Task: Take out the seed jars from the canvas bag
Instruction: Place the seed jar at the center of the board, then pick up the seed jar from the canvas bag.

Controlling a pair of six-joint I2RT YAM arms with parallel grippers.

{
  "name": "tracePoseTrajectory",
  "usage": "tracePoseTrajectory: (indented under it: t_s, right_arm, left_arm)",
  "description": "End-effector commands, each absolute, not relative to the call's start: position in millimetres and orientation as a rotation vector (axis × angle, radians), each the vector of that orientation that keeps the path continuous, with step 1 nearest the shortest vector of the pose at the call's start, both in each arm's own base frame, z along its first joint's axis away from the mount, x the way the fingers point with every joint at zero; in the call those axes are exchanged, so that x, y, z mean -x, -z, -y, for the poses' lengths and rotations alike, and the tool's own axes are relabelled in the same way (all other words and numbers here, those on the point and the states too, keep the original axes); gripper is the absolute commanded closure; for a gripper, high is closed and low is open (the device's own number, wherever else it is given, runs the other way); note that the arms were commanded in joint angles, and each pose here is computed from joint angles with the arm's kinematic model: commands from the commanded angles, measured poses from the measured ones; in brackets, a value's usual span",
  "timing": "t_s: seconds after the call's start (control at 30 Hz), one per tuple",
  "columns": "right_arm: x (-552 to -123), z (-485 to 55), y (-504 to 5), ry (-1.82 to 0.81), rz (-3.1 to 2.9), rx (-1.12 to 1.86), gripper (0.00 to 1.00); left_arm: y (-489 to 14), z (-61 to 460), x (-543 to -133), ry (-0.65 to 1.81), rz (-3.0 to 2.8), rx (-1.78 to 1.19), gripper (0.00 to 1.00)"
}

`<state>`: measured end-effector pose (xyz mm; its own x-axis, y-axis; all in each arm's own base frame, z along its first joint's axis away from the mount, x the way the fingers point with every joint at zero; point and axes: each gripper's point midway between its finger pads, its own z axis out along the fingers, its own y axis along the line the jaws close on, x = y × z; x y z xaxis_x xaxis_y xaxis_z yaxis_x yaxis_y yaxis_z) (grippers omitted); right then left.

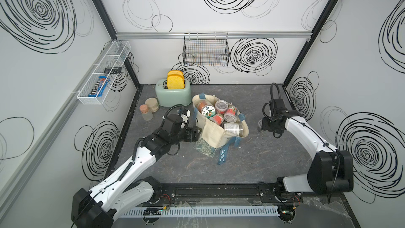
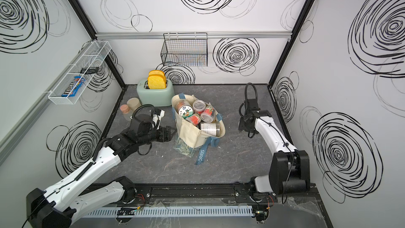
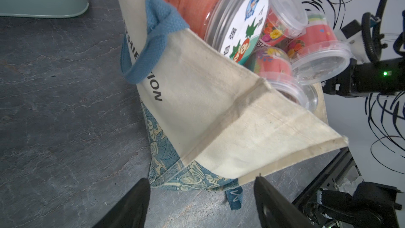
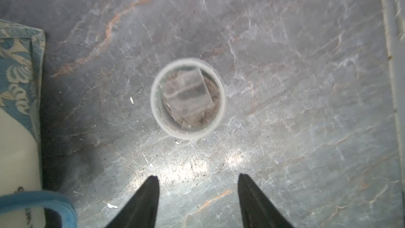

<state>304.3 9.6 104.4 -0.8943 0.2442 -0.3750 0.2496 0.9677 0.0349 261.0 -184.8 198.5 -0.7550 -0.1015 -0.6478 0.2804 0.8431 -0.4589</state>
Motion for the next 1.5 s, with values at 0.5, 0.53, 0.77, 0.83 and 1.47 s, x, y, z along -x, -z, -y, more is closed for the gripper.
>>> tracePoseTrajectory:
  t_s: [0.5,0.53,0.77,0.83,1.47]
  right_arm:
    - [-370,-2,-51,-0.176,-2.662,-0.537,0.77]
    - [-374,-1,-49,-0.174,-2.662,-0.54,0.76]
    - [-401,10,-45,-0.185,-2.637,-0.534,0.73]
    - [-404,12,-51,-0.199,-2.634,-0.528,0.7]
    - [-316,-129,-280,-0.896,-2.156,-0.115,0.15]
  left_arm:
    - [-201,182,-273,0.666,-2.322,-0.109,0.21]
    - [-201,182,-273,0.666,-2.321,-0.109,0.21]
    - [-201,184,-275,0.672,-2.32,-0.105,0.21]
    - [-205,184,-275,0.675,-2.309,-0.102,0.21]
    - [-252,180,-268,0.834,-2.16,-0.064,0.04]
